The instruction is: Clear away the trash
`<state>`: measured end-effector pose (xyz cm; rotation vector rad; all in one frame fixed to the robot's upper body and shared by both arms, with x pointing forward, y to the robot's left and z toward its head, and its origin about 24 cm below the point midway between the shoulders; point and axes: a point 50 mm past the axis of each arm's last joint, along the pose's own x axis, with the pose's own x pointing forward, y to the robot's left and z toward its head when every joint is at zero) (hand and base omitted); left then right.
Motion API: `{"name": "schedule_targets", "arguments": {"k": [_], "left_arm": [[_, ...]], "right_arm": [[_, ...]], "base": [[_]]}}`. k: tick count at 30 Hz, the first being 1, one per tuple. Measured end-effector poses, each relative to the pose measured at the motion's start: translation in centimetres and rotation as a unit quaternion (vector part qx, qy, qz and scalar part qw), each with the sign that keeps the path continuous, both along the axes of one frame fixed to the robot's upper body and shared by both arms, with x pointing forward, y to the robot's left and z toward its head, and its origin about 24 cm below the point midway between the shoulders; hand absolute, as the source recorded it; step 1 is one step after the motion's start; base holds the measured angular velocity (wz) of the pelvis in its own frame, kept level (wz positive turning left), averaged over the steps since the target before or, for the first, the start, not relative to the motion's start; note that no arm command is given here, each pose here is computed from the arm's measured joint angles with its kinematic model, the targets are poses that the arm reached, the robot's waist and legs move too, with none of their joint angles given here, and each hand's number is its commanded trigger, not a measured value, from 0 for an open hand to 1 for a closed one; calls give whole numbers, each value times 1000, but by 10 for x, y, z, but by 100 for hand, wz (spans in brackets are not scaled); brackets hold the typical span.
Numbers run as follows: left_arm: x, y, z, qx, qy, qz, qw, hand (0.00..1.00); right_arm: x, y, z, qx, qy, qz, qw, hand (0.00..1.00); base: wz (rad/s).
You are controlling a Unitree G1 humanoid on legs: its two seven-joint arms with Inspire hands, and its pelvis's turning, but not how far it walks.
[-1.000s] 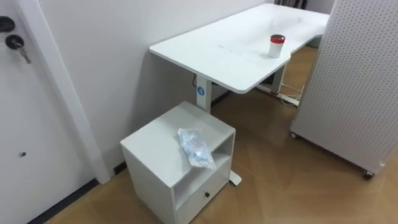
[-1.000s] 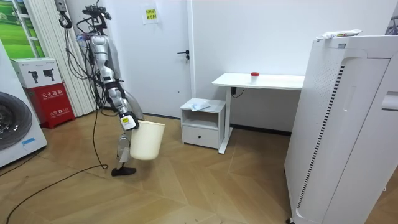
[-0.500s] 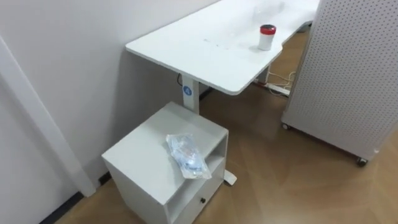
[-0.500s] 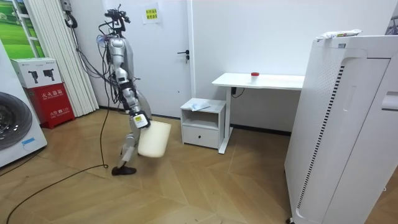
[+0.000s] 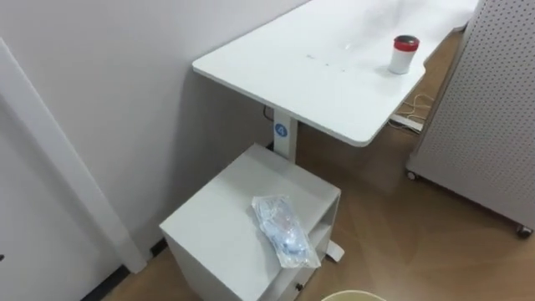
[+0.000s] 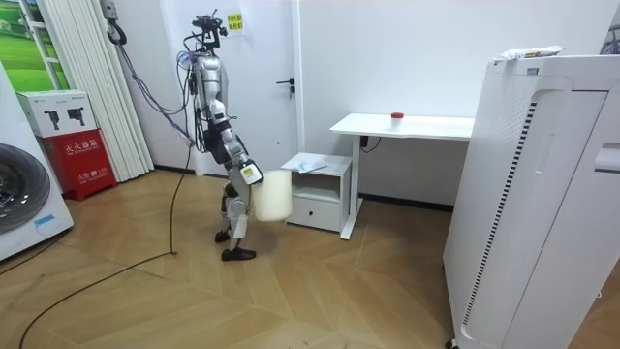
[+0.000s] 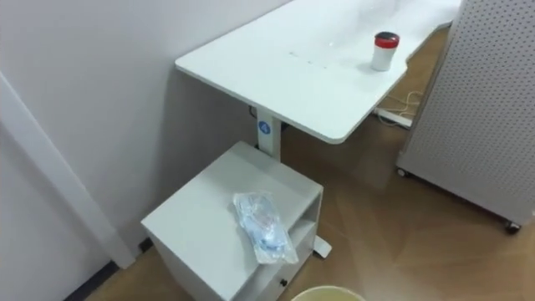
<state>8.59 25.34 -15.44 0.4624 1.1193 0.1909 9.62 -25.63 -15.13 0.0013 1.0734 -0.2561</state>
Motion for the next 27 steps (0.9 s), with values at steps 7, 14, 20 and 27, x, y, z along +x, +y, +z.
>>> {"name": "schedule_targets", "arguments": {"k": [7,14,20,27], "left_arm": [[-9,2,0,1,4,1,1000,0],[23,0,8,8,-50,-10,999,0],[142,-30,60,32,-254,-69,964,0],[204,-46,111,36,-386,-41,921,0]], "right_arm": [[-1,6,-3,6,14,31,999,100],[20,11,1,-5,-1,61,998,100],[71,18,16,-25,-54,79,995,100],[107,31,32,-43,-107,130,985,100]], "base": [[-7],[1],[14],[-22]]}}
